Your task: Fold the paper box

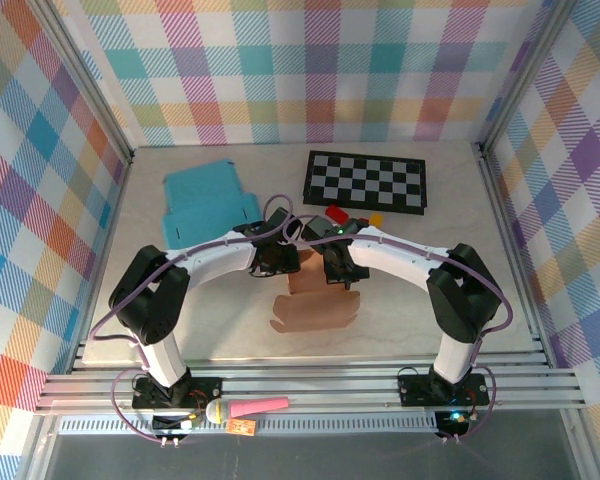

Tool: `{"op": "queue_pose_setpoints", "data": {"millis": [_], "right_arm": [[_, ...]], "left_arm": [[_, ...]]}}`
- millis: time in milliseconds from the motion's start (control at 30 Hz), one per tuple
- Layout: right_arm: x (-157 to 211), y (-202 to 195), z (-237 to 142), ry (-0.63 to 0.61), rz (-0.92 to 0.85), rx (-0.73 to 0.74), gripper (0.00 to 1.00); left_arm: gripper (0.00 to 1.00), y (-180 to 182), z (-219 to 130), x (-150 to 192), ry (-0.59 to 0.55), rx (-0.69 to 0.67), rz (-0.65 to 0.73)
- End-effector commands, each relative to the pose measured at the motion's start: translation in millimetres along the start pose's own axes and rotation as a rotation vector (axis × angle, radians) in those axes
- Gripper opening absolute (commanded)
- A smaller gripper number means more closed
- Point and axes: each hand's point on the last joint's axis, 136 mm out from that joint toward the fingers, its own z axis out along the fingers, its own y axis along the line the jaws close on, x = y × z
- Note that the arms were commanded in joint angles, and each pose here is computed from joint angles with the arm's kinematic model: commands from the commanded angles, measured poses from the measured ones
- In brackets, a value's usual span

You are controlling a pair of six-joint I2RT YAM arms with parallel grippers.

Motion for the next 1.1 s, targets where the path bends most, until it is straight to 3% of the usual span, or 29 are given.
{"op": "queue_pose_setpoints", "data": {"millis": [0,133,367,500,567,733,1067], "right_arm": [[-3.2,2.8,-6.9,-0.005,0.000,-0.024,0.00],[-3.8,2.7,-7.6,-0.008,0.000,-0.024,0.00],[-2.0,7.6,-4.0,0.013,0.006,-0.034,0.00],[1.2,9.2,-1.0,0.034,0.014,-0.037,0.00],[3.5,9.0,1.2,0.050,0.025,-0.040,0.00],[8.7,9.7,6.9,0.100,0.064,-0.060,0.00],[16.0,14.2,12.3,0.209,0.187,-0.117,0.00]], "left_arm": [[0.20,-4.2,2.2,-6.3,-0.011,-0.002,0.000],[0.00,0.5,4.2,-5.0,-0.007,-0.031,0.006],[0.00,3.3,3.5,-2.6,0.002,-0.074,0.004],[0.36,-4.2,-10.4,-8.5,-0.020,-0.041,-0.015],[0.46,-11.9,-21.9,-12.3,-0.030,-0.005,-0.027],[0.55,-32.8,-46.3,-15.1,-0.007,0.127,-0.081],[0.59,-33.5,-93.5,-30.9,-0.062,0.233,-0.170]]}}
